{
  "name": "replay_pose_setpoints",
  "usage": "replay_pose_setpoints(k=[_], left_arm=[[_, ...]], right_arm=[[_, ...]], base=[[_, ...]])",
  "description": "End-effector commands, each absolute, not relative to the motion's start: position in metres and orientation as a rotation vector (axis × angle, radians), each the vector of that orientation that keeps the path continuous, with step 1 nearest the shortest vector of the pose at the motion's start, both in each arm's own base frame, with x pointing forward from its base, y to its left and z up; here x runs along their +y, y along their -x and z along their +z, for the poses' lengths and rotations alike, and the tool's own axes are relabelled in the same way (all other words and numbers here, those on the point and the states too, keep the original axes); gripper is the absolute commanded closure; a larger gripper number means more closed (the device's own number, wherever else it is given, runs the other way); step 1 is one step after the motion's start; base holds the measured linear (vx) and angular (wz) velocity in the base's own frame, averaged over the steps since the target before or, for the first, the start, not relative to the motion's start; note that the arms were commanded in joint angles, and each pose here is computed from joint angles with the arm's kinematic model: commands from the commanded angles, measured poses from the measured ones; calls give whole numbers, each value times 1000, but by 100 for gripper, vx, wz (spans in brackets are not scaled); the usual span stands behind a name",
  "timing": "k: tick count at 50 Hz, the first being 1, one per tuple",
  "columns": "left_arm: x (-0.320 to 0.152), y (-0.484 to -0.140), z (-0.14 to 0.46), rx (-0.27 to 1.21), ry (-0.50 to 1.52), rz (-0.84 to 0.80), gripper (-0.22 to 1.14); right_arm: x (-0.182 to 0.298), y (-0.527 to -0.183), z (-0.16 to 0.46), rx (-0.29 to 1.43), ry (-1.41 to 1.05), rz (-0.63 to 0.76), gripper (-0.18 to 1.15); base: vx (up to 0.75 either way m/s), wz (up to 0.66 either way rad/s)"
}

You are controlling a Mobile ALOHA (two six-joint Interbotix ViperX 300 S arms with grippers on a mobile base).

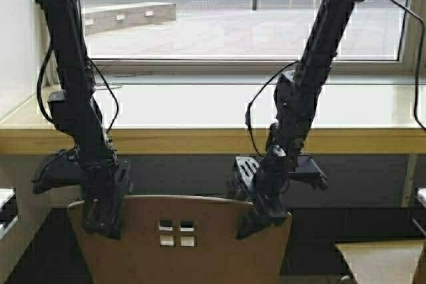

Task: Push the chairs under the table

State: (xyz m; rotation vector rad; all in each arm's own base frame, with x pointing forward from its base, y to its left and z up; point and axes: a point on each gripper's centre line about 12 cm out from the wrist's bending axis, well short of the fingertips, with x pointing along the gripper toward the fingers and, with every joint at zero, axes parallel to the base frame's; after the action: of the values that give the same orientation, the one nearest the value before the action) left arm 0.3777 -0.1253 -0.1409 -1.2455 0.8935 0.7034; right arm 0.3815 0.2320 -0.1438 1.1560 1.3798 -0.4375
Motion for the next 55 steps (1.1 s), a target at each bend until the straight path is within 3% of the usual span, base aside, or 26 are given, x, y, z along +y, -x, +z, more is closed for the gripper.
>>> replay_pose_setpoints(k=[1,8,10,15,55], left_arm=[[-127,-389,-134,874,1267,687,30],[-126,-394,-133,871,1276,686,67],[-127,-395,-131,868,1278,683,75],[-127,-396,-129,867,1279,679,87],[-126,-393,-123,872,1269,672,86]], right_arm=[[241,-393,-134,1366,-1177,-395,45],[245,-399,-135,1363,-1189,-381,95],[245,-399,-134,1363,-1189,-379,102],[246,-398,-133,1374,-1189,-373,94],[240,-390,-150,1420,-1187,-391,92]], base=[[2,-2],[2,-3],[2,-3],[1,-3],[13,0]])
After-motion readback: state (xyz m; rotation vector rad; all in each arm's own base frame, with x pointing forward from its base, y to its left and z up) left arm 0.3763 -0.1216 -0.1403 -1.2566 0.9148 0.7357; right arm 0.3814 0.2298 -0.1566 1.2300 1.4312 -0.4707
